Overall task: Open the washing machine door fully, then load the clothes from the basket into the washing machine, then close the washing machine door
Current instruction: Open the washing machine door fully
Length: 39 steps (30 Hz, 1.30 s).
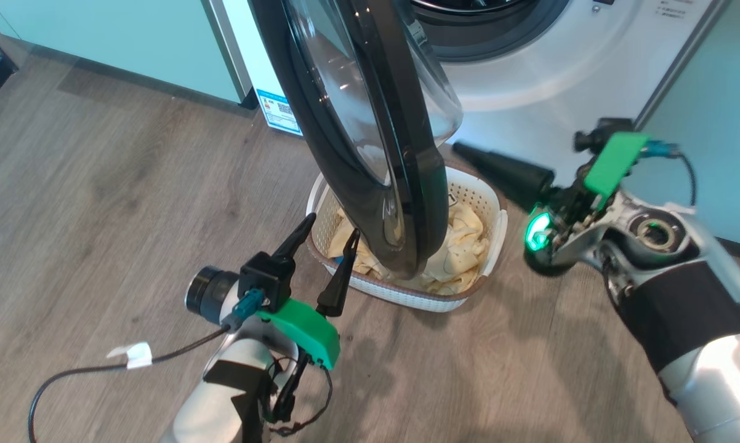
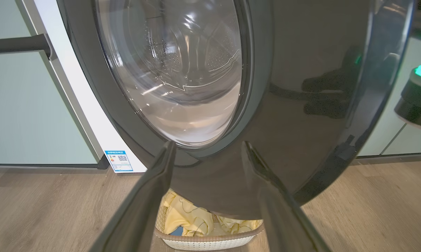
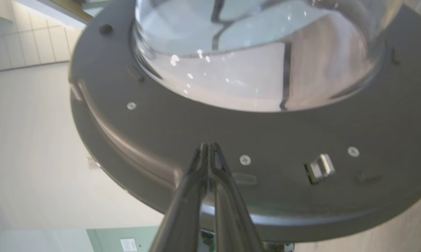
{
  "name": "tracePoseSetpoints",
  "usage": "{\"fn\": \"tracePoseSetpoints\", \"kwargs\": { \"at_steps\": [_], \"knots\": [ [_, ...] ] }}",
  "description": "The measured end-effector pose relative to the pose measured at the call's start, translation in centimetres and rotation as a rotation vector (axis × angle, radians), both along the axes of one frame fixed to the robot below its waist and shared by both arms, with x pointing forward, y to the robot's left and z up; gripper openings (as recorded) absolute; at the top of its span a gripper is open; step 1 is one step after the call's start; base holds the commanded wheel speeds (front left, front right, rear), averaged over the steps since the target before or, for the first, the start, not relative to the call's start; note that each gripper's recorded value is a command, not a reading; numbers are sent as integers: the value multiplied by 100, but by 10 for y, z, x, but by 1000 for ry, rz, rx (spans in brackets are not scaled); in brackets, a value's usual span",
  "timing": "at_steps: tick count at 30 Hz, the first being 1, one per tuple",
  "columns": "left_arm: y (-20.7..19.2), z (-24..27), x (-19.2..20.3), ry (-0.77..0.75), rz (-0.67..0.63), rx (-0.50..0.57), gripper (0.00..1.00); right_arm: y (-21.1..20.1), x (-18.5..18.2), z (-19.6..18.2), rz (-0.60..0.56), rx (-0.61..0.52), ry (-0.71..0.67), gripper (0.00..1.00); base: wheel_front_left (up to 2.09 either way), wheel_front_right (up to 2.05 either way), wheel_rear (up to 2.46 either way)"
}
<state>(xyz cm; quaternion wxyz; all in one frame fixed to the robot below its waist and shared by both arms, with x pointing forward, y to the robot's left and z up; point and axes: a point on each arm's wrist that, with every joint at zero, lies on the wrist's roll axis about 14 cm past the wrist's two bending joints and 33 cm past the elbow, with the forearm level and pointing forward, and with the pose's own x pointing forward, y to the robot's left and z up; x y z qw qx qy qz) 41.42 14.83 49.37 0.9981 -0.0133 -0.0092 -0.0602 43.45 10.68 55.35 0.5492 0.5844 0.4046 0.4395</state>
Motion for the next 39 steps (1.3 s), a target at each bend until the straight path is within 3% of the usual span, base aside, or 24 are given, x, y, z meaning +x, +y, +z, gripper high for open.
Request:
{"fn": "tracePoseSetpoints", "kwargs": {
  "at_steps": [4, 5, 7, 8, 18, 23, 32, 39],
  "knots": [
    [0, 0, 0, 0, 1, -1, 100, -17, 25, 14, -151, 30, -32, 0, 0, 0, 0],
    [0, 0, 1, 0, 1, -1, 100, -24, 31, 18, -189, 32, -47, 11, 0, 0, 0],
    [1, 0, 1, 0, 4, -3, 100, -41, 44, 21, -284, 35, -66, 85, 0, 0, 0],
    [2, 0, 1, 0, 6, -4, 100, -50, 48, 19, -324, 26, -75, 100, 0, 0, 0],
    [0, -6, 2, 11, 2, 3, 100, -147, 76, 16, -815, -164, -308, 100, 0, 0, 0],
    [-2, -3, 6, 2, -6, 2, 100, -204, 72, 1, -1026, -392, -503, 100, 0, 0, 0],
    [-3, -6, 4, 6, -7, 2, 100, -280, 42, -19, -1147, -858, -831, 100, 0, 0, 0],
    [-3, 0, 7, -12, -6, -4, 100, -293, -9, -43, -1154, -1094, -905, 100, 0, 0, 0]
  ]
}}
